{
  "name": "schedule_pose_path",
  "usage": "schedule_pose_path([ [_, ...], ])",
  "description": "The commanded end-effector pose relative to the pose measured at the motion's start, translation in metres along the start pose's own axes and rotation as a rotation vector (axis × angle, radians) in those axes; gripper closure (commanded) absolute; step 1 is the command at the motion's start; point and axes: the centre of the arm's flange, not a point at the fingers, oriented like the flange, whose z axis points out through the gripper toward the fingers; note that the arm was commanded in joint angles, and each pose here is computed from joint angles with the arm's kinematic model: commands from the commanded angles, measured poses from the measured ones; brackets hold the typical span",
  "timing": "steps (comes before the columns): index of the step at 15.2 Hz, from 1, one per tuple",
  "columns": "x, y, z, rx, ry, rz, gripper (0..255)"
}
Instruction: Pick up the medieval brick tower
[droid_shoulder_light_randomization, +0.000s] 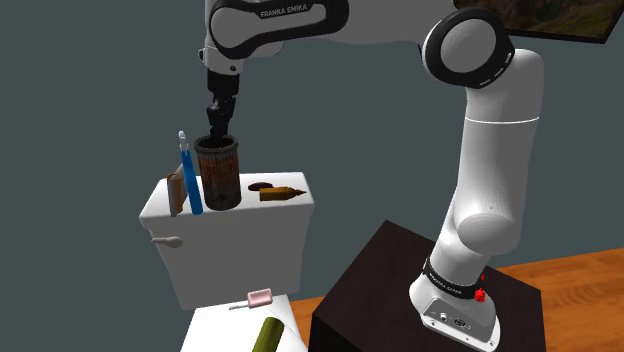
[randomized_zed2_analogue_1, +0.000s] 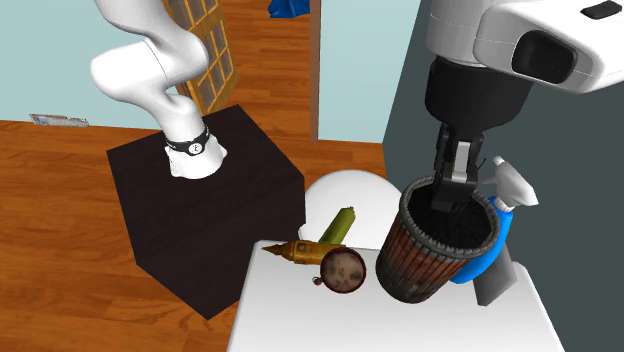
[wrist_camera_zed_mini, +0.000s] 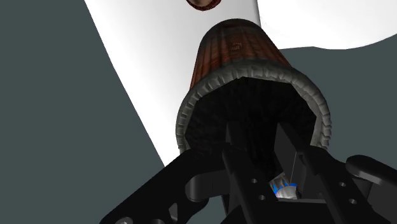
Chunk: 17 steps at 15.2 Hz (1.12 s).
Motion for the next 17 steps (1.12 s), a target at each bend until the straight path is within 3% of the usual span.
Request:
schedule_pose_path([
  [1,0.0,0.0,0.001,0.0,-0.001,0.0,255],
  [17,0.014,0.002,-0.078,0.0,-0.001,0.0,255],
])
